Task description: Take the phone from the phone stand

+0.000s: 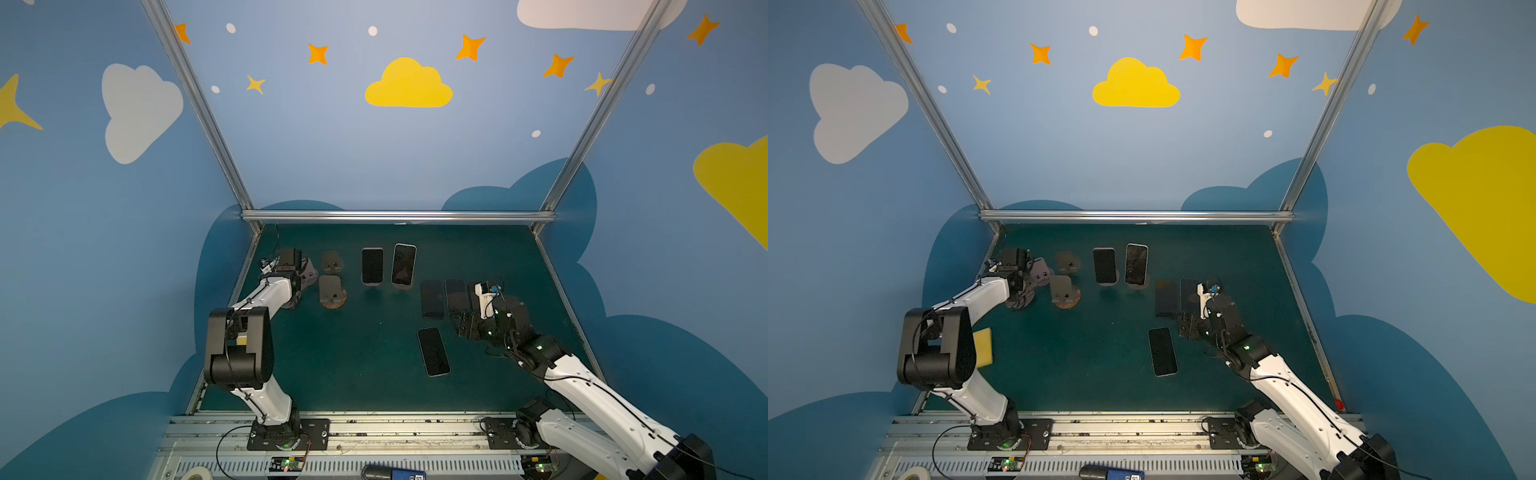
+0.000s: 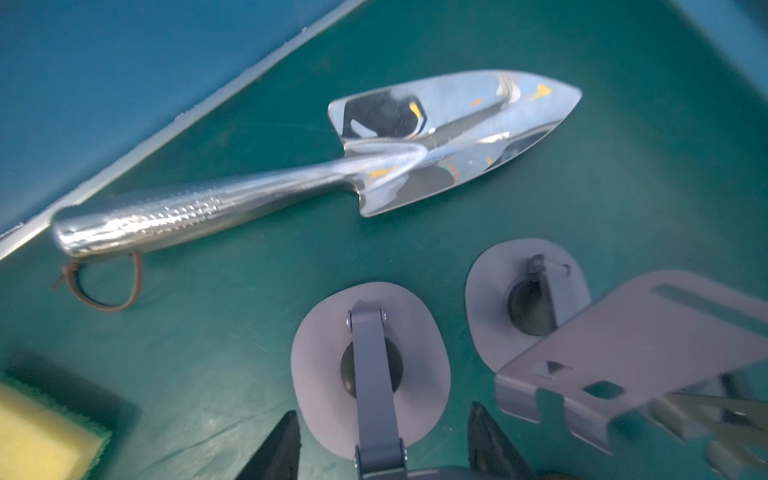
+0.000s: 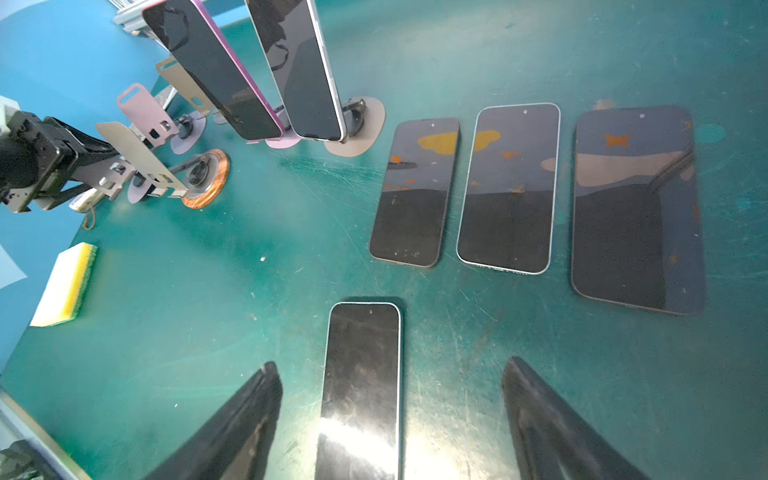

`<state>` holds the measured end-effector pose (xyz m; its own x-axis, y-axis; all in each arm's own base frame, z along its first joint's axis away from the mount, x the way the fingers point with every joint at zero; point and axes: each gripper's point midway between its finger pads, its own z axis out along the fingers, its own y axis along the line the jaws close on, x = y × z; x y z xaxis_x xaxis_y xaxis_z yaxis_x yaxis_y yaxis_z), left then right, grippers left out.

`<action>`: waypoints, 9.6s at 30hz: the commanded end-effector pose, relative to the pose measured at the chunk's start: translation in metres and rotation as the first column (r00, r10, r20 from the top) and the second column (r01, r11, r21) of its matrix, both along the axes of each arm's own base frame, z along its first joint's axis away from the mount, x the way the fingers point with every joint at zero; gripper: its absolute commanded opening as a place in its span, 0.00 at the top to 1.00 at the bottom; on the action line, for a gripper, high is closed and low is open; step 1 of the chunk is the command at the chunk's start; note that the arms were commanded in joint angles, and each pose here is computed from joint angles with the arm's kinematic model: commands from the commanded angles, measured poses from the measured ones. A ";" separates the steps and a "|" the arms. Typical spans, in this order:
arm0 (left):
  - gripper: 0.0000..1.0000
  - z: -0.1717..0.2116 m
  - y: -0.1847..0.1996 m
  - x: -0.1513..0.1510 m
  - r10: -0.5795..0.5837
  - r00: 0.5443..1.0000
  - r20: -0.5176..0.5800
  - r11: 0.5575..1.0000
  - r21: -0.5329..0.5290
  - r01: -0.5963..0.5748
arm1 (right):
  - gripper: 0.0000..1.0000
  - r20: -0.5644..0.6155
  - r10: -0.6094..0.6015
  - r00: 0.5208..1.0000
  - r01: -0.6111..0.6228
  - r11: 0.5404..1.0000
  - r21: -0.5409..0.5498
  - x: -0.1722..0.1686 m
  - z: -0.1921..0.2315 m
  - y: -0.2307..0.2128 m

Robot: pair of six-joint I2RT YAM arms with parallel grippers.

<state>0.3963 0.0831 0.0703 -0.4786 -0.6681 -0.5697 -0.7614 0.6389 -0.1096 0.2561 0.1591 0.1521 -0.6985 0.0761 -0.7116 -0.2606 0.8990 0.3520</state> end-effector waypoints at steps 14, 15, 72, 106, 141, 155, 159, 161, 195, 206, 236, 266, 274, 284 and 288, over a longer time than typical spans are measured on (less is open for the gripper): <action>0.00 0.089 -0.017 -0.017 -0.053 0.994 0.098 0.998 0.036 0.049 | 0.16 0.028 -0.009 1.000 0.009 1.000 -0.003 -0.005 0.018 -0.007; 0.00 0.107 -0.021 -0.022 -0.068 0.987 0.148 0.997 0.029 0.065 | 0.16 0.032 -0.009 0.999 0.009 1.000 0.002 -0.005 0.020 -0.007; 0.00 0.266 -0.141 -0.050 -0.204 0.510 0.836 0.886 -0.064 0.459 | 0.09 0.210 -0.291 0.933 0.325 0.933 -0.152 0.182 0.093 0.158; 0.00 0.246 -0.141 -0.035 -0.175 0.553 0.815 0.870 -0.135 0.474 | 0.08 0.108 -0.287 0.952 0.303 0.931 -0.204 0.234 0.027 0.173; 0.00 0.246 -0.138 -0.031 -0.157 0.552 0.819 0.865 -0.156 0.478 | 0.29 0.120 -0.396 0.910 0.413 0.892 -0.184 0.229 0.006 0.177; 0.00 0.244 -0.146 -0.027 -0.169 0.544 0.822 0.843 -0.165 0.512 | 0.34 0.224 -0.287 0.931 0.328 0.928 -0.175 0.220 0.046 0.185; 0.00 0.241 -0.148 -0.025 -0.172 0.549 0.818 0.837 -0.173 0.519 | 0.35 0.244 -0.267 0.932 0.310 0.938 -0.157 0.216 0.058 0.184; 0.00 0.242 -0.149 -0.026 -0.173 0.546 0.819 0.836 -0.171 0.521 | 0.35 0.252 -0.259 0.933 0.304 0.939 -0.160 0.214 0.061 0.182; 0.00 0.227 -0.255 -0.038 -0.411 0.499 0.763 0.620 -0.168 0.767 | 0.38 0.392 -0.200 0.898 0.295 0.935 -0.198 0.098 0.124 0.055; 0.00 0.225 -0.286 -0.056 -0.504 0.449 0.738 0.564 -0.112 0.818 | 0.39 0.358 -0.188 0.915 0.308 0.898 -0.315 0.036 0.108 -0.020; 0.00 0.213 -0.322 -0.073 -0.604 0.408 0.685 0.488 -0.087 0.869 | 0.39 0.141 -0.190 0.971 0.226 0.925 -0.305 -0.021 0.031 -0.053; 0.00 0.196 -0.330 -0.070 -0.638 0.423 0.643 0.478 -0.101 0.873 | 0.39 -0.094 -0.162 0.982 0.131 0.953 -0.275 -0.027 -0.053 -0.044; 0.00 0.195 -0.330 -0.070 -0.641 0.423 0.640 0.477 -0.100 0.873 | 0.39 -0.151 -0.147 0.978 0.103 0.959 -0.265 -0.017 -0.075 -0.032; 0.00 0.197 -0.328 -0.070 -0.645 0.420 0.639 0.484 -0.084 0.871 | 0.39 -0.197 -0.172 0.965 0.117 0.957 -0.265 -0.016 -0.090 -0.031; 0.00 0.194 -0.328 -0.069 -0.649 0.423 0.632 0.485 -0.084 0.870 | 0.38 -0.206 -0.164 0.965 0.109 0.961 -0.254 -0.011 -0.095 -0.025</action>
<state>0.3234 -0.2437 0.2546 -0.6580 -0.3535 -0.6649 0.2445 0.7349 -0.6326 0.2401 0.1246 0.0583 -0.8368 -0.0088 -0.5474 -0.0782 0.9916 0.1035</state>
